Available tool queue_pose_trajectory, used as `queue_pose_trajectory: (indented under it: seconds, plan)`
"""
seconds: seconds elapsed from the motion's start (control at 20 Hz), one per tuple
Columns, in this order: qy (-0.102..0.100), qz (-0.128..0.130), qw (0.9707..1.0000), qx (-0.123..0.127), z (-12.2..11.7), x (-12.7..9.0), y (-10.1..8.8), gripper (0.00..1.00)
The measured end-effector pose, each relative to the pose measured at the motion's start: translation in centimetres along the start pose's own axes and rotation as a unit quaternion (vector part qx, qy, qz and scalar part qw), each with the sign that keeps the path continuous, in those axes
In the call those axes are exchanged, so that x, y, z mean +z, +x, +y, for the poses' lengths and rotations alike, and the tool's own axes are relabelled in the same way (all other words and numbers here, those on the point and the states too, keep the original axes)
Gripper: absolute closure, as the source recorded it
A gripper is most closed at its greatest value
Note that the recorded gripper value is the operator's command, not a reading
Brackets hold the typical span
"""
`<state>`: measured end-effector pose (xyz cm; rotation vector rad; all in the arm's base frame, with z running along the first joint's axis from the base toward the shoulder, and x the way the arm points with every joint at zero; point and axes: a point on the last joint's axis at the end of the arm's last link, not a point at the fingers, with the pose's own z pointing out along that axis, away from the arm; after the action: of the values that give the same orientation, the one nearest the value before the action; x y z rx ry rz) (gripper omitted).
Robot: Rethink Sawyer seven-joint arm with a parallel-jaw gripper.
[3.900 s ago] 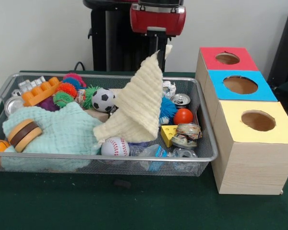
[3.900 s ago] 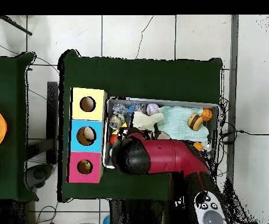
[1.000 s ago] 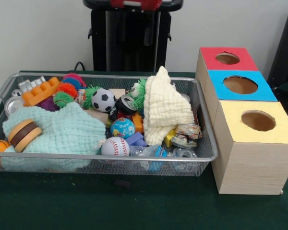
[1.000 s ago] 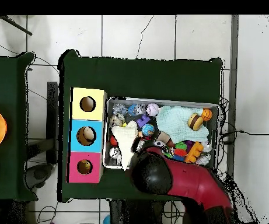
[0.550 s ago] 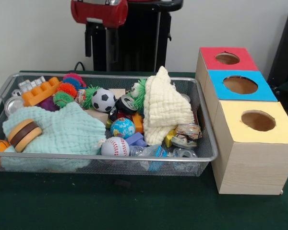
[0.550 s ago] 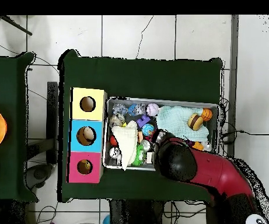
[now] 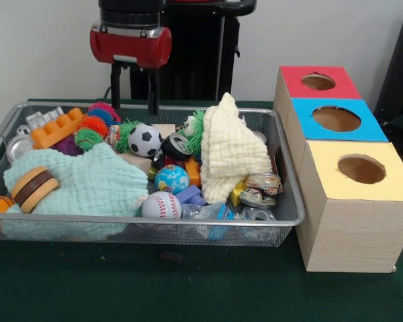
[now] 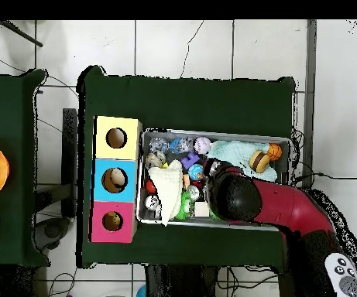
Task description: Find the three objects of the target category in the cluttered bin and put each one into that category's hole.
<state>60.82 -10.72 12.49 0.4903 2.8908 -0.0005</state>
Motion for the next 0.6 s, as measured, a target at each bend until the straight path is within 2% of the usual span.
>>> queue_pose_trajectory:
  seconds: [0.4,0.6]
  plan:
    - [-0.008,-0.002,0.9999,-0.015,0.0,3.0,-1.3,0.00]
    - [-0.019,-0.008,0.9997,-0.011,-1.1,4.9,-2.9,0.00]
